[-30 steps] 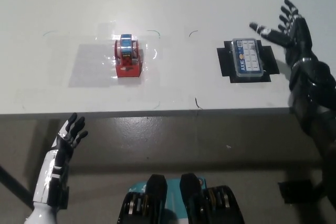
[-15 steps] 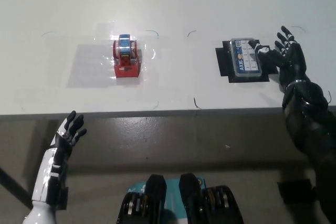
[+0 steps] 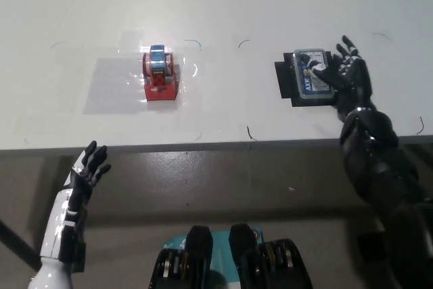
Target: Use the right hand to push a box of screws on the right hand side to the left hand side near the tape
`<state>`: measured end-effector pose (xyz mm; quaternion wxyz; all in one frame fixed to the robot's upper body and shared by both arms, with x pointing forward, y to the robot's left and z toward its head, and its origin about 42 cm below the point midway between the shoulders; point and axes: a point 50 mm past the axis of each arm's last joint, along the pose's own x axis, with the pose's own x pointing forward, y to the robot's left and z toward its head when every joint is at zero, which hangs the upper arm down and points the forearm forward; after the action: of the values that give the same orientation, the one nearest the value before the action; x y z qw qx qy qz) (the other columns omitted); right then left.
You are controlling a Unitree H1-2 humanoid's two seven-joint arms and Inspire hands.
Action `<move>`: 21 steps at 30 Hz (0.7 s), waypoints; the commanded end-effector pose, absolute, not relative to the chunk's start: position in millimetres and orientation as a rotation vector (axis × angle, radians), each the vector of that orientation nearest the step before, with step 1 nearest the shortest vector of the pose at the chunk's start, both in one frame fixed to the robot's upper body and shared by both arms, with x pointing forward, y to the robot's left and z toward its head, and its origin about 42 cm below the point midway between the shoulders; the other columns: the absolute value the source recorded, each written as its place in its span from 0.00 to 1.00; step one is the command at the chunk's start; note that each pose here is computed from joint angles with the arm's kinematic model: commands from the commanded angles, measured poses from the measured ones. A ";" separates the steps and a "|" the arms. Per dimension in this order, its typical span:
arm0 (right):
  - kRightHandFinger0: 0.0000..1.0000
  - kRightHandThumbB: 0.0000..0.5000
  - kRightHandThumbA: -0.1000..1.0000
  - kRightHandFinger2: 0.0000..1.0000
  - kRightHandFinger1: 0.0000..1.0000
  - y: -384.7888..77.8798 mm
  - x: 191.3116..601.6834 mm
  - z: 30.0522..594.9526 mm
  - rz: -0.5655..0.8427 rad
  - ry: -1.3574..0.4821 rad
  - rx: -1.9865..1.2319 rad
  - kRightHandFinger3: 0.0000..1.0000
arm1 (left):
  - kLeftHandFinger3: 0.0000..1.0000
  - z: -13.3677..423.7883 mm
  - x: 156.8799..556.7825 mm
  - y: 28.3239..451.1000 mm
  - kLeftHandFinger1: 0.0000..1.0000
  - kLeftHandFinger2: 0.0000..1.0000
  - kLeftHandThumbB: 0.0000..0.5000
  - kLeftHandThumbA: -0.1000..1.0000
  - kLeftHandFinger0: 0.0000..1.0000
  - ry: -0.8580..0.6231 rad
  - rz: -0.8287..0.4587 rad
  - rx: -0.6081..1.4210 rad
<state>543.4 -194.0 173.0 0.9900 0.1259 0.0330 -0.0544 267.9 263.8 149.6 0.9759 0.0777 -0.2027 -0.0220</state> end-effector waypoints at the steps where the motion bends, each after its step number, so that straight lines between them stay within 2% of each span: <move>1: 1.00 0.32 1.00 1.00 1.00 -159.9 544.7 180.7 -0.038 0.050 0.299 1.00 | 1.00 161.9 270.5 264.5 1.00 1.00 0.06 1.00 1.00 -0.461 -0.045 0.169; 3: 1.00 0.37 1.00 1.00 1.00 -150.6 544.3 182.2 -0.031 0.046 0.327 1.00 | 1.00 161.7 270.7 265.3 1.00 1.00 0.05 1.00 1.00 -0.463 -0.048 0.168; 10: 1.00 0.36 1.00 1.00 1.00 -124.9 540.6 183.8 -0.007 0.029 0.472 1.00 | 1.00 160.9 267.9 264.0 1.00 1.00 0.05 1.00 1.00 -0.451 -0.049 0.159; 12: 1.00 0.40 1.00 1.00 1.00 -120.9 539.7 183.4 -0.011 0.031 0.527 1.00 | 1.00 161.4 267.9 264.9 1.00 1.00 0.05 1.00 1.00 -0.454 -0.047 0.164; 14: 1.00 0.42 1.00 1.00 1.00 -118.9 539.0 182.7 -0.016 0.034 0.581 1.00 | 1.00 161.2 268.1 265.8 1.00 1.00 0.03 1.00 1.00 -0.454 -0.044 0.164; 21: 1.00 0.48 1.00 1.00 1.00 -107.0 537.8 186.1 0.002 0.017 0.687 1.00 | 1.00 161.3 268.8 268.5 1.00 1.00 0.07 1.00 1.00 -0.457 -0.041 0.168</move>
<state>530.9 -124.1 164.2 0.9537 0.2967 0.0354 -0.0350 267.9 266.1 149.9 0.9763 0.0785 -0.2007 -0.0183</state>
